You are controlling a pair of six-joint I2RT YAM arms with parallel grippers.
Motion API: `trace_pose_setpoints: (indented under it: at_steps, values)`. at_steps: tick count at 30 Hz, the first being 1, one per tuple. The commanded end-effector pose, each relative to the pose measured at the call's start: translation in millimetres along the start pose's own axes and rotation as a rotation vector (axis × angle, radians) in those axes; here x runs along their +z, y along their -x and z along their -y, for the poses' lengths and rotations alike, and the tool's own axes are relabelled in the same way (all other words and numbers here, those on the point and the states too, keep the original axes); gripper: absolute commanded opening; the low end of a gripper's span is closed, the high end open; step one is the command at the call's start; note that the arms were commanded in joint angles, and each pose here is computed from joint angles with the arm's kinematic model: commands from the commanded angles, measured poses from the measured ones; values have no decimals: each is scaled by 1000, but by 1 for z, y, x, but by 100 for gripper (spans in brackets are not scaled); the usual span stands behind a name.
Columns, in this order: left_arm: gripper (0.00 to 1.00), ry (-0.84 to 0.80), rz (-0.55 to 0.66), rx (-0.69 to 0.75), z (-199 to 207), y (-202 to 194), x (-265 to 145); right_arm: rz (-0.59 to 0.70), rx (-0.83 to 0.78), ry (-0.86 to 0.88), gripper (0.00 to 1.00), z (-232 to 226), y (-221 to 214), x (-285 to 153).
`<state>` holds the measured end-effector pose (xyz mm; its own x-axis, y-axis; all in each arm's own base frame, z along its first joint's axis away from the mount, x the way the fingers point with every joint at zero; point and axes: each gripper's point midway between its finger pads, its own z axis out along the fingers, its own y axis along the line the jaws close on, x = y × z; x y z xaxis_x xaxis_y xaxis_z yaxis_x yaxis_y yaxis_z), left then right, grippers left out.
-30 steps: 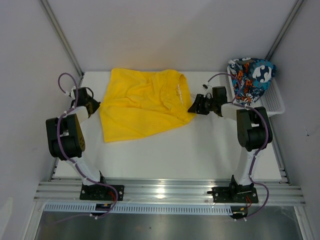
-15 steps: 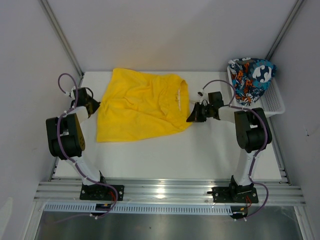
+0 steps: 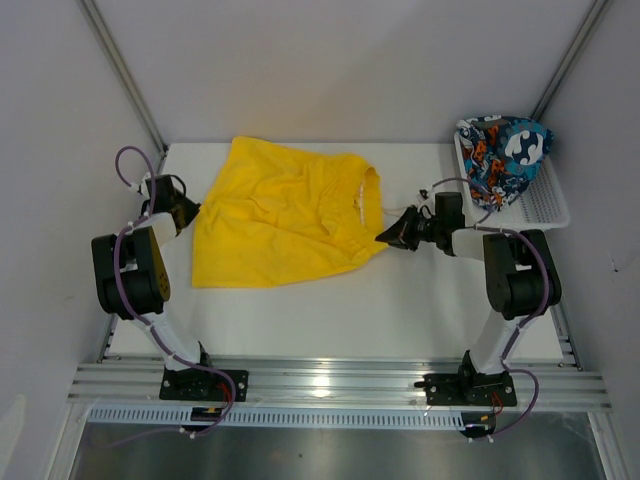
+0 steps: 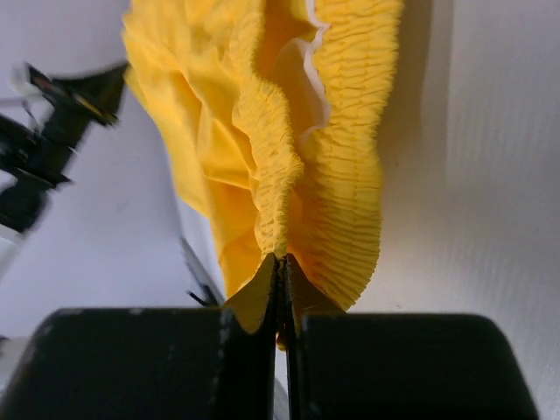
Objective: Fold and stack the shorts
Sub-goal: Flatten the shorts out
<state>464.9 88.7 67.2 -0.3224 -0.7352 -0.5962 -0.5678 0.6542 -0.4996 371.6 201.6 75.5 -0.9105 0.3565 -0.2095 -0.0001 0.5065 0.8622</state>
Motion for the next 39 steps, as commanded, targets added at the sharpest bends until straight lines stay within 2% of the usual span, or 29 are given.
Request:
trace_pose_setpoints:
  at_steps: [1, 7, 9, 10, 11, 13, 15, 19, 22, 26, 34, 39]
  values:
    - [0, -45, 41, -21, 11, 16, -3, 132, 185, 105, 0, -24, 30, -12]
    - [0, -48, 43, -19, 12, 16, -4, 339, 353, 66, 0, -7, 67, -3]
    - [0, -48, 48, -18, 12, 17, -4, 383, 341, 24, 0, -7, 75, -1]
    - [0, -50, 48, -17, 13, 17, -5, 367, 359, -54, 0, 5, 69, 3]
    - [0, -49, 51, -16, 12, 18, -5, 422, 291, -120, 0, 5, 83, 3]
    - [0, -49, 51, -15, 11, 17, -6, 420, 267, -240, 0, 20, 80, 2]
    - [0, -48, 56, -16, 12, 18, -6, 478, 228, -337, 0, 34, 89, -5]
    - [0, -47, 59, -16, 12, 19, -7, 492, 190, -512, 0, 62, 86, -19]
    - [0, -43, 60, -17, 10, 19, -7, 506, 184, -575, 0, 75, 82, -32]
    - [0, -61, 71, -13, 16, 22, -13, 509, 171, -620, 0, 83, 85, -42]
    - [0, -76, 197, 114, 46, 37, -42, 505, 125, -640, 0, 72, 97, -51]
    - [0, -29, 184, 115, 40, 39, -40, 556, 129, -711, 0, 86, 108, -81]
